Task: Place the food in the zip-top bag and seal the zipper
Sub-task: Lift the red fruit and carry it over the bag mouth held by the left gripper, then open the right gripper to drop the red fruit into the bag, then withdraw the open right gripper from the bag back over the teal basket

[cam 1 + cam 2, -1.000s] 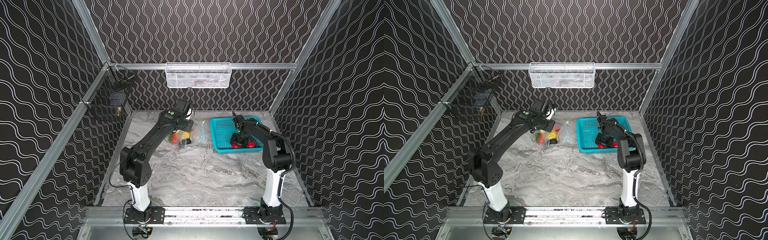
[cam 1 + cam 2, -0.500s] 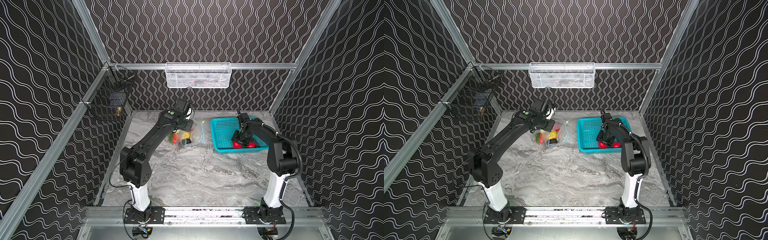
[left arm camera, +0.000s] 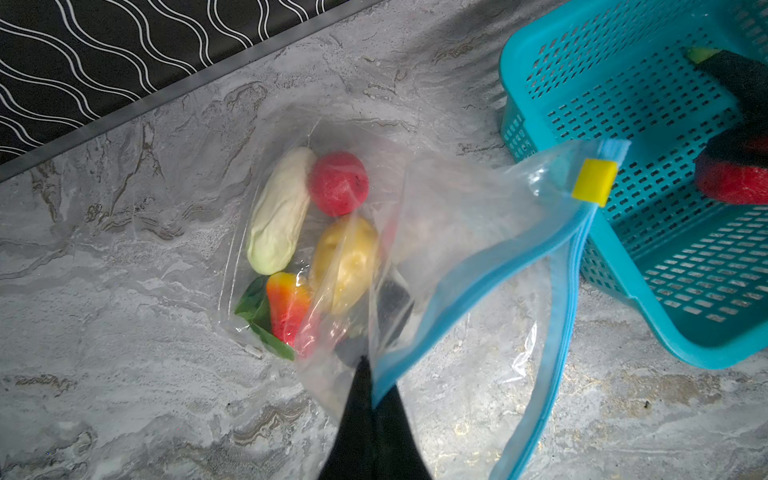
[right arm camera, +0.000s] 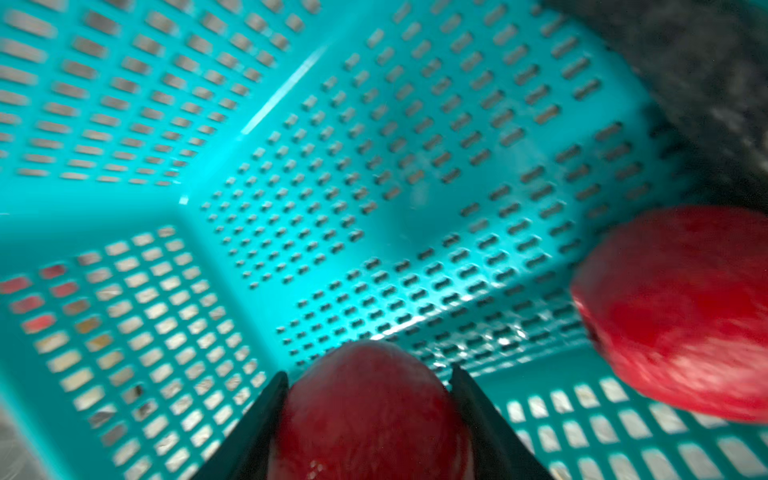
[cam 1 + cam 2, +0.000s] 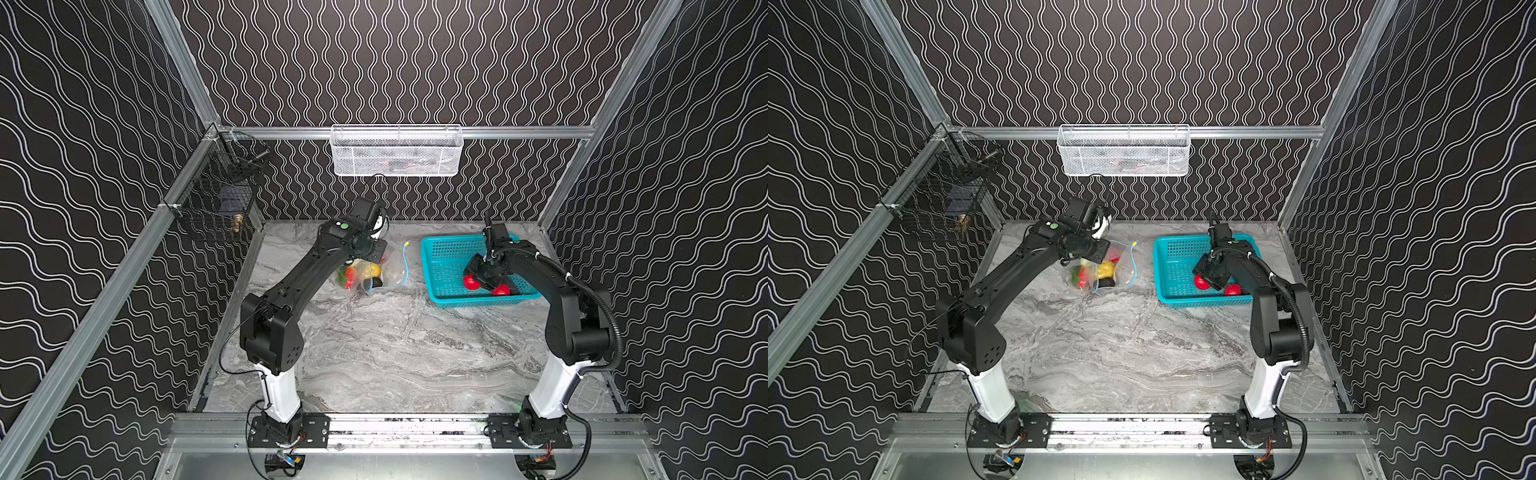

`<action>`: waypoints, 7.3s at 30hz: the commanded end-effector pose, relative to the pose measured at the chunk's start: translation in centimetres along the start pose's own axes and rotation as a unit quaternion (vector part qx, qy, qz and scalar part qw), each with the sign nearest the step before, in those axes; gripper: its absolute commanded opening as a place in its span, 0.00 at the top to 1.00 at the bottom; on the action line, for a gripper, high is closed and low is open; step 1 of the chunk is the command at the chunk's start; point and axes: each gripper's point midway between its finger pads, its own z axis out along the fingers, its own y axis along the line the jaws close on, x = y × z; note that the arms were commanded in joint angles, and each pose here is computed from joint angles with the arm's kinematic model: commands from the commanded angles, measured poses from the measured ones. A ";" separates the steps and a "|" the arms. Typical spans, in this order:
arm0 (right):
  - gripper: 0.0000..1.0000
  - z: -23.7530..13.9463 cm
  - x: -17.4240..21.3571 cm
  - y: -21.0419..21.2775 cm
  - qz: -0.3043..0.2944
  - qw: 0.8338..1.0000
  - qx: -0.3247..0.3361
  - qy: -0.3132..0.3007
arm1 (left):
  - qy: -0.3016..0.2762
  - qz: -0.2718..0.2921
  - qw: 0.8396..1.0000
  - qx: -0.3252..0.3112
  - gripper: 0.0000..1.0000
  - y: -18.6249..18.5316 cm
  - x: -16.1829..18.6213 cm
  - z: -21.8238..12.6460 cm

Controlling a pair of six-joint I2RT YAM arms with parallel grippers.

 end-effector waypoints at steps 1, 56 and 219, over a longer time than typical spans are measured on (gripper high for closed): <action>0.50 -0.3 -0.4 2.0 0.003 0.999 -0.051 -0.003 | -0.009 -0.002 1.000 0.001 1.00 0.1 -0.6 -0.1; 0.54 -8.9 3.6 18.3 -0.033 0.954 -0.291 -0.061 | -0.017 -0.015 1.000 0.016 1.00 -0.5 -1.2 1.2; 0.01 -12.0 -0.2 4.6 -0.047 0.982 0.069 -0.172 | 0.004 -0.067 0.996 0.066 1.00 -0.4 0.0 0.8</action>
